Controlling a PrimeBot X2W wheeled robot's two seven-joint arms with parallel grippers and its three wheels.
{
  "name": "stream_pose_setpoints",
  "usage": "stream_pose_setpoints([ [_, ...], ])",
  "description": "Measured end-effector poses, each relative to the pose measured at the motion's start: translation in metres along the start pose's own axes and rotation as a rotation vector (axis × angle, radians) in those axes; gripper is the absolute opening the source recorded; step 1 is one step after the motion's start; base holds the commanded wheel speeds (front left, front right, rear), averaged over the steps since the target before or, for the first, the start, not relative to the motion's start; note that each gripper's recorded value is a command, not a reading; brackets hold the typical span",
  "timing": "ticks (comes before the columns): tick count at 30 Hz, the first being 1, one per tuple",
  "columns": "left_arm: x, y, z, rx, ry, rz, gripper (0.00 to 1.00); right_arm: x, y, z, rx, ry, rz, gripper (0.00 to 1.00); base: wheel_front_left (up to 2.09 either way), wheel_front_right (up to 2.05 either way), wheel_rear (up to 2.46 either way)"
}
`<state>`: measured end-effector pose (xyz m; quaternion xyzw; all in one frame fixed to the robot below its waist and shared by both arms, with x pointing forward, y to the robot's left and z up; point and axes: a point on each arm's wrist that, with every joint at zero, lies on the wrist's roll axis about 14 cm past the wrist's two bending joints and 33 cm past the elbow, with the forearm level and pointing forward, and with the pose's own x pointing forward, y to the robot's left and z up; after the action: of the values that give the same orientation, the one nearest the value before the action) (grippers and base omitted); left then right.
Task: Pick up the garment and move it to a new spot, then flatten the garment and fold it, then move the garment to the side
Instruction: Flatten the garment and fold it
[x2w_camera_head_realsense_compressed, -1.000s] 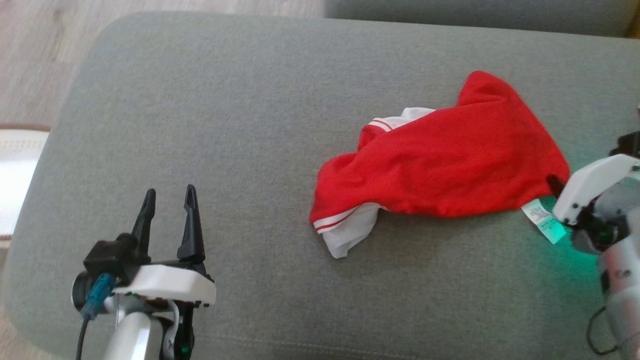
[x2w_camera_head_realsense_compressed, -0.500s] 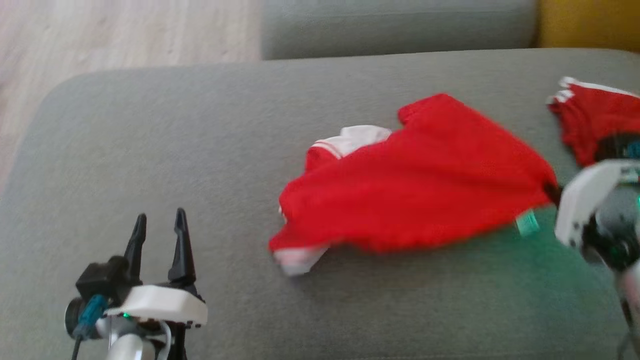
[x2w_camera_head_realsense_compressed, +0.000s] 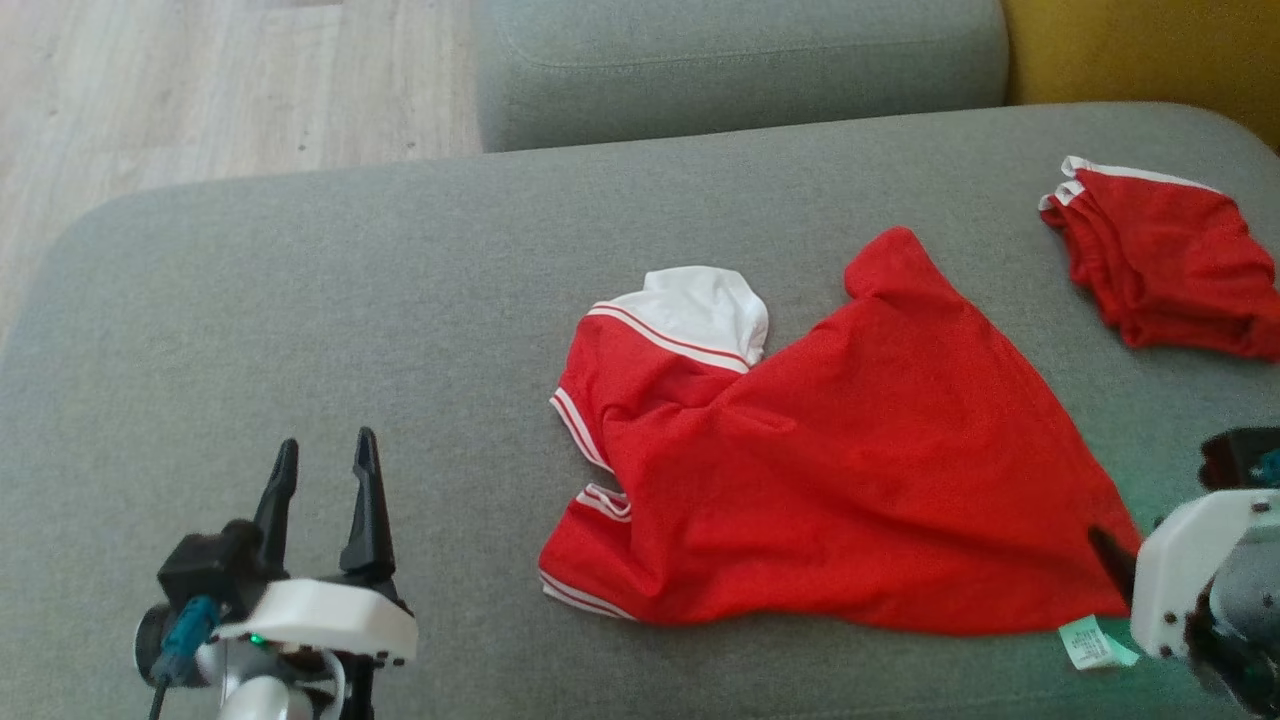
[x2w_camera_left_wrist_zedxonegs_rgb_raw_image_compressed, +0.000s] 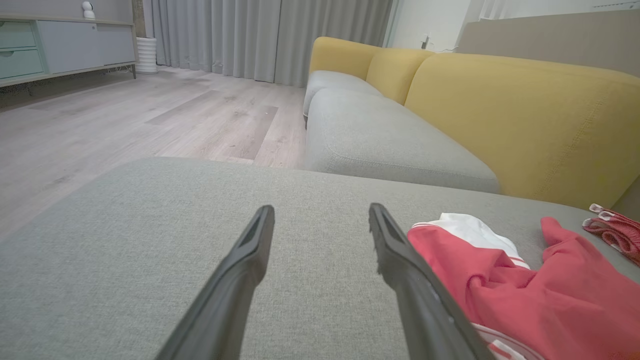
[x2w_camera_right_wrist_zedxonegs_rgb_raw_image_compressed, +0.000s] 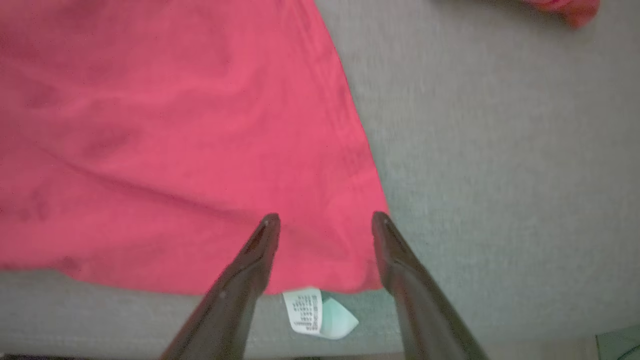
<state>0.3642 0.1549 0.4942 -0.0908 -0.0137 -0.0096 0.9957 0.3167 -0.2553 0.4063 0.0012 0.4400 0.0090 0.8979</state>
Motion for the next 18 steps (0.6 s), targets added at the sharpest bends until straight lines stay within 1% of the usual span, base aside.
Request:
stream_pose_setpoints([
  [1, -0.001, 0.001, -0.001, 0.0, 0.003, 0.0, 1.0, -0.003, 0.004, 0.013, 0.008, -0.069, 0.001, 1.0, 0.0, 0.0, 0.0],
  [2, -0.001, 0.001, -0.001, 0.0, 0.003, 0.0, 1.0, -0.003, 0.004, 0.013, 0.008, -0.069, 0.001, 1.0, 0.0, 0.0, 0.0],
  [4, -0.004, 0.003, -0.001, 0.0, 0.005, 0.008, 1.0, -0.012, 0.007, 0.041, 0.012, -0.221, -0.004, 1.0, 0.0, 0.0, 0.0],
  [6, -0.005, 0.005, 0.0, -0.001, 0.002, 0.01, 1.0, -0.026, 0.012, 0.073, 0.044, -0.411, -0.004, 1.0, 0.0, 0.0, 0.0],
  [8, -0.006, 0.006, 0.0, -0.001, -0.001, 0.011, 1.0, -0.035, 0.02, 0.091, 0.074, -0.542, 0.008, 1.0, 0.0, 0.0, 0.0],
  [9, -0.006, 0.006, 0.001, -0.001, -0.002, 0.011, 1.0, -0.038, 0.026, 0.096, 0.093, -0.594, 0.02, 1.0, 0.0, 0.0, 0.0],
  [11, -0.007, 0.006, 0.001, -0.002, -0.003, 0.012, 1.0, -0.044, 0.037, 0.105, 0.083, -0.692, 0.034, 1.0, 0.0, 0.0, 0.0],
  [13, -0.007, 0.006, 0.001, -0.002, -0.003, 0.012, 1.0, -0.051, 0.044, 0.114, 0.102, -0.799, 0.047, 1.0, 0.0, 0.0, 0.0],
  [18, -0.005, 0.003, -0.001, -0.005, 0.003, -0.005, 1.0, -0.047, 0.059, 0.107, 0.111, -0.883, 0.074, 1.0, 0.0, 0.0, 0.0],
])
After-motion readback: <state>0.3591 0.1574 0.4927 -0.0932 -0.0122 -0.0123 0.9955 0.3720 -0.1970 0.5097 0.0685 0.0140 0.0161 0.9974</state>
